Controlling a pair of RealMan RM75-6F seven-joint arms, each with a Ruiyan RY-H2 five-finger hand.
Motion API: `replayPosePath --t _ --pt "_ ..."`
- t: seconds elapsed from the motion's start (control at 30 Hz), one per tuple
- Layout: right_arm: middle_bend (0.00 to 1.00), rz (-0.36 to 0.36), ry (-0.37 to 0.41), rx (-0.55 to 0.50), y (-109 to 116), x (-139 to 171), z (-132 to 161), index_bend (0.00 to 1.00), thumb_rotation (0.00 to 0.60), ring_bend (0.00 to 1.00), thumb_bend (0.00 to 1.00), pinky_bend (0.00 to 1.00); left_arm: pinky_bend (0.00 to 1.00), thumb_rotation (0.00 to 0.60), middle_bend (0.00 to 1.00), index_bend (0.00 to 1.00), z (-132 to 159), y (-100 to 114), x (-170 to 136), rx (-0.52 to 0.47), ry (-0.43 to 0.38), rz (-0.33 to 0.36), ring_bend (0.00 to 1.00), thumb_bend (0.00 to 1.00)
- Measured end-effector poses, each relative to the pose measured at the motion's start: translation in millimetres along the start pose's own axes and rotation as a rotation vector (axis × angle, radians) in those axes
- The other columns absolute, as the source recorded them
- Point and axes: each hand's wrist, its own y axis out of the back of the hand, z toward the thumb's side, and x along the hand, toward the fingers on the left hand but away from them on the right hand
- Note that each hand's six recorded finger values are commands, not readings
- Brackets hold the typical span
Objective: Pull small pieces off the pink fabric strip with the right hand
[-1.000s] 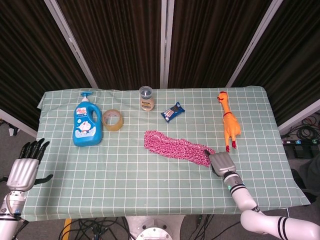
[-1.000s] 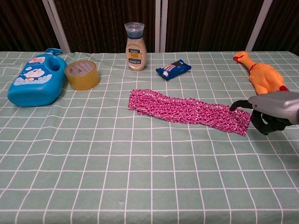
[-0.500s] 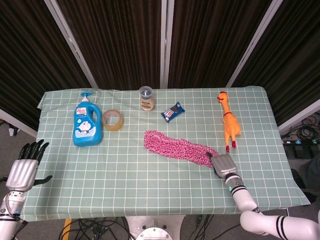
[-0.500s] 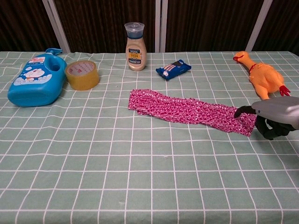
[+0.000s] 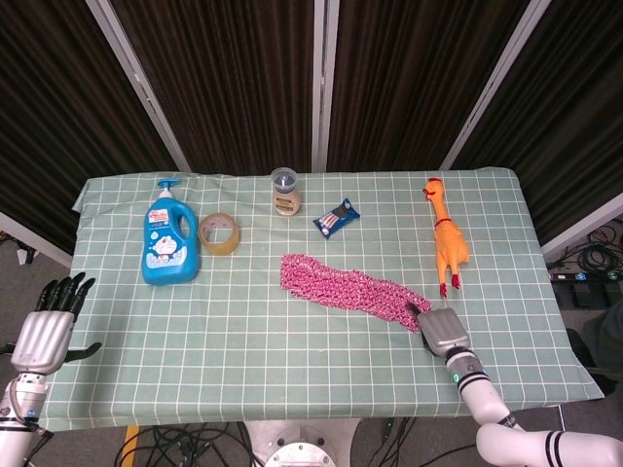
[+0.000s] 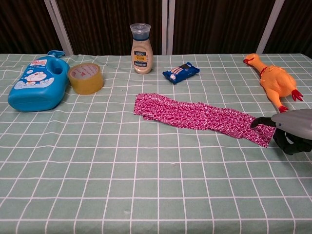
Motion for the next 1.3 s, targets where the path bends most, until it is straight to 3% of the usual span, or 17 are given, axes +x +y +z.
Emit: replayPosePath --t 0.83,1.1,1.3 --pt "0.88 -0.058 0.205 -0.015 -10 48 52 0.23 0.600 0.84 1.00 0.78 0.05 0.600 0.00 0.02 -6 5 -6 -0.019 0.014 0.018 0.00 0.09" --pt "0.88 -0.108 0.145 -0.022 -5 49 38 0.23 0.600 0.84 1.00 0.78 0.05 0.600 0.00 0.02 -8 6 -7 -0.037 0.016 0.021 0.00 0.09" --pt "0.88 -0.093 0.065 -0.045 -14 47 15 0.23 0.600 0.84 1.00 0.78 0.05 0.600 0.00 0.02 -9 4 -6 -0.042 0.014 0.012 0.00 0.09"
